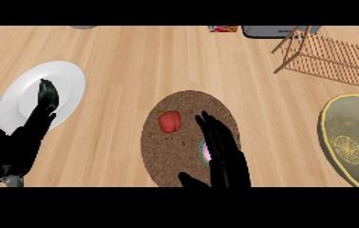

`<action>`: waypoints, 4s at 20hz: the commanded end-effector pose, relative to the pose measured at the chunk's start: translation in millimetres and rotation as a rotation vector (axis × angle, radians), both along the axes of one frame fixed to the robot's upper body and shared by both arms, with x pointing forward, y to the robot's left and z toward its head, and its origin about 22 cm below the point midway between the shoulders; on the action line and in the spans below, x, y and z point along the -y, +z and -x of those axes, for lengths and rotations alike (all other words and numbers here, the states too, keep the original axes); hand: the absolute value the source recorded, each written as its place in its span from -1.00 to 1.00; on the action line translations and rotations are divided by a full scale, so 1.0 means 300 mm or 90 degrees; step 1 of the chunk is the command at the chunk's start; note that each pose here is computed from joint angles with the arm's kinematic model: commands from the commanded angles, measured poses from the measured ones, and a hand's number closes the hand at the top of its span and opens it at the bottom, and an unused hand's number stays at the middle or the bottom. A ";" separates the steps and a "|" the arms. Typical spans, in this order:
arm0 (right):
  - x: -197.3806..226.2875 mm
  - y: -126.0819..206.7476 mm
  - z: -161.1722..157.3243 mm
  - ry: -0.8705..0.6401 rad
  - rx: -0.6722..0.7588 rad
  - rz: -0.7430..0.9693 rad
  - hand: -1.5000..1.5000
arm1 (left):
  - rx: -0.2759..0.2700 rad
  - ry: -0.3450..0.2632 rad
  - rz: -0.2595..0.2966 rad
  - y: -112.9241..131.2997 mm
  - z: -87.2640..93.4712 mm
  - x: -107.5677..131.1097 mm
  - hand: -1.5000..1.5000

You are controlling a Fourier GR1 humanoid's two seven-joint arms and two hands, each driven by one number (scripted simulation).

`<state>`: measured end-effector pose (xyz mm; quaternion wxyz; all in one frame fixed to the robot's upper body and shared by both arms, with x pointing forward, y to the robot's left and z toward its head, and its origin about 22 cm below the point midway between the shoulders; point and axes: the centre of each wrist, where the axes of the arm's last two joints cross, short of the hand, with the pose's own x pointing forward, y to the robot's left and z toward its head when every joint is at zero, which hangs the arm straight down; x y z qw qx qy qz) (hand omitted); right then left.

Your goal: Pick the cupcake from the placemat and place it in the tiered shelf

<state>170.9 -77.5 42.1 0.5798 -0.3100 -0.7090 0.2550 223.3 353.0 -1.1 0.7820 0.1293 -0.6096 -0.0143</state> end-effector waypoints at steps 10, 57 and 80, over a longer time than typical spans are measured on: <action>-0.092 0.153 0.066 -0.026 -0.281 0.435 -1.00 | 0.001 -0.019 0.015 -0.026 -0.012 0.047 0.00; 0.054 -0.046 -0.201 0.007 -0.353 0.548 1.00 | 0.007 -0.012 0.006 0.014 -0.029 0.033 0.00; 0.985 0.350 -0.231 0.040 -0.061 0.211 1.00 | 0.001 0.006 0.005 0.000 0.033 -0.007 0.00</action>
